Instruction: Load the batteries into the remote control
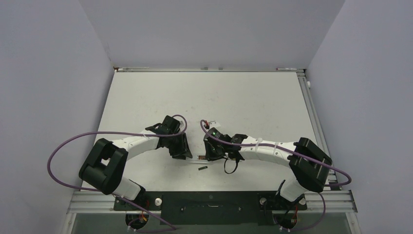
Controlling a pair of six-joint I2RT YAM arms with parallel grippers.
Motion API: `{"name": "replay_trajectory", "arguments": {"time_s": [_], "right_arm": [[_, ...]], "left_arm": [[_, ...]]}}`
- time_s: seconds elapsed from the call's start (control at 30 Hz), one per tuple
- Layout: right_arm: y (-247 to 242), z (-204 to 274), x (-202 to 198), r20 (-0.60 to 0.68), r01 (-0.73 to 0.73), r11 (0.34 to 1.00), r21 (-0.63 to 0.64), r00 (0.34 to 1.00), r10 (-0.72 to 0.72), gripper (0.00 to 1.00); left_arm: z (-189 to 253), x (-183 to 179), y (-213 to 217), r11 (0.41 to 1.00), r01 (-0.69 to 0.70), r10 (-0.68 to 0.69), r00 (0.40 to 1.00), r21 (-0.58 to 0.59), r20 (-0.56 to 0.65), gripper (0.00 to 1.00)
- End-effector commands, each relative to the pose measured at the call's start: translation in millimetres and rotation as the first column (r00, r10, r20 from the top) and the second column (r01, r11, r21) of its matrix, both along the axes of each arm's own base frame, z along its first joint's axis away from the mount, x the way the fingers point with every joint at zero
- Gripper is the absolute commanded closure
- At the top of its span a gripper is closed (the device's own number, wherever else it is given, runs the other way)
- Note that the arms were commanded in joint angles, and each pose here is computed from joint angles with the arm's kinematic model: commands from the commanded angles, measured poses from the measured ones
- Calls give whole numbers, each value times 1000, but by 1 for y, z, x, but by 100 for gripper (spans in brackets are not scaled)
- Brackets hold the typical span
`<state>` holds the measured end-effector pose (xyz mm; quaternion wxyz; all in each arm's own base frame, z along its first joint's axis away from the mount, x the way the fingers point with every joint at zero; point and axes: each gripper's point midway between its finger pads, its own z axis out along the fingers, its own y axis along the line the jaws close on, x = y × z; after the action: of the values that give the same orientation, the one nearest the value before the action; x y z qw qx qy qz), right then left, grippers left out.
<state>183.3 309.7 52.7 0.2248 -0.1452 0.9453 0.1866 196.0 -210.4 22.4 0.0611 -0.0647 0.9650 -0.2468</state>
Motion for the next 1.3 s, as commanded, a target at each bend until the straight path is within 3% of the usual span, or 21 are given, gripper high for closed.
{"name": "replay_trajectory", "arguments": {"time_s": [0.0,0.77,1.27], "right_arm": [[9,9,11,28,23,999,25,999,-23,83],[16,2,8,-8,-10,1000,24,1000,10,91],[16,-11,5,-37,-44,999,-30,998,43,91]], "left_arm": [[2,0,-5,1000,11,-10,1000,-10,21,76],[2,2,-6,1000,15,-15,1000,-10,23,77],[1,3,-6,1000,17,-17,1000,-6,26,77]]}}
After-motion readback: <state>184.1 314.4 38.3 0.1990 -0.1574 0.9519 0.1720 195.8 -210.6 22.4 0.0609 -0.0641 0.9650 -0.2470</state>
